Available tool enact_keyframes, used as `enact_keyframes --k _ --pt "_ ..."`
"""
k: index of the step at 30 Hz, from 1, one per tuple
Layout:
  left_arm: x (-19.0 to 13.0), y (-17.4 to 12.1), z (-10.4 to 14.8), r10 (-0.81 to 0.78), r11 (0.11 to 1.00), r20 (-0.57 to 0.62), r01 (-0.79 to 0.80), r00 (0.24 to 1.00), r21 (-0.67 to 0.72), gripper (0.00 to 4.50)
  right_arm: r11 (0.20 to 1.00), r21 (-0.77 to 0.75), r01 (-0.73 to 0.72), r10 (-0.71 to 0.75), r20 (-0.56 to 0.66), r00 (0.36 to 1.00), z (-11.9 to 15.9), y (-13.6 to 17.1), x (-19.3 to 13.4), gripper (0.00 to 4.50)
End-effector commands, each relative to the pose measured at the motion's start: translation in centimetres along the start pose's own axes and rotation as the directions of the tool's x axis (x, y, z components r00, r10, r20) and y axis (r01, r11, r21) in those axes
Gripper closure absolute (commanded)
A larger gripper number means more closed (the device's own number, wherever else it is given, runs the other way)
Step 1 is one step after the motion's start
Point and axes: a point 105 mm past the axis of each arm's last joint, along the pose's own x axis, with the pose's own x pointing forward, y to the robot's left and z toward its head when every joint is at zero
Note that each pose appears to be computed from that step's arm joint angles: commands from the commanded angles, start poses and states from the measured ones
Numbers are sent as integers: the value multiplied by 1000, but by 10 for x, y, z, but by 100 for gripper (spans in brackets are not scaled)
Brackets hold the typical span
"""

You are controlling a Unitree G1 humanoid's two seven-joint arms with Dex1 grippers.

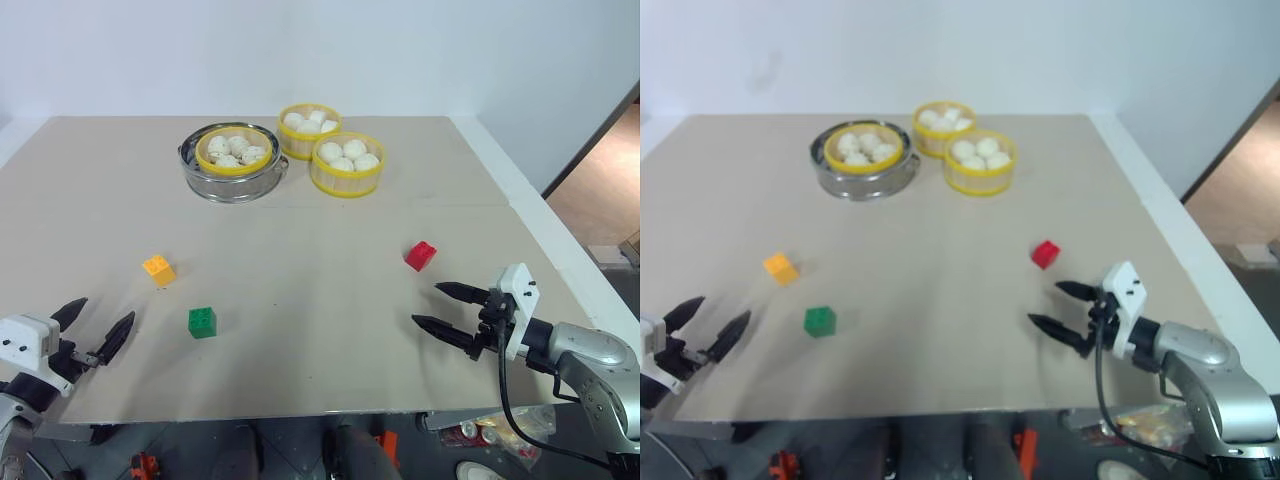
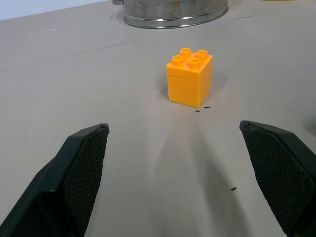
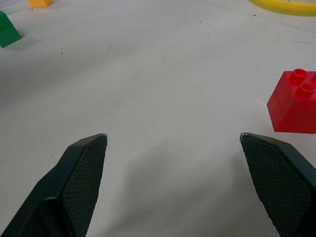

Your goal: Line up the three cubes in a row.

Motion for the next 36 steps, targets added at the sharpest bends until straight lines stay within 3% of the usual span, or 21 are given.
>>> enact_keyframes --k 1,5,13,14,18,22,25,27,30,36 --pt "1 1 6 -31 999 14 31 999 13 9 999 -40 26 -25 24 999 6 -4 -5 0" --pt "2 4 2 -66 990 18 67 998 -124 9 998 -53 43 -41 27 999 2 -4 -4 0" --pt "3 1 4 -119 982 18 120 993 -143 9 997 -58 45 -43 33 999 1 -2 -2 0" --pt "3 -1 9 -142 981 36 145 989 -128 9 997 -60 43 -41 34 999 1 -2 -2 0" --pt "8 -12 70 -244 967 192 255 951 -30 9 995 -72 65 -57 100 993 22 -4 -4 0" --pt "28 -40 108 -389 921 224 376 893 101 9 994 -74 84 -70 167 983 45 -10 0 0" --pt "49 -71 121 -505 863 235 484 830 147 9 991 -86 98 -83 165 983 50 -17 10 0" --pt "67 -105 124 -623 781 243 606 743 149 9 984 -107 144 -127 156 980 51 -30 22 0" --pt "85 -141 111 -739 673 168 725 652 146 9 972 -145 183 -165 131 978 47 -47 38 0" --pt "87 -186 98 -907 419 98 902 410 105 9 962 -165 217 -200 112 973 49 -76 61 0"
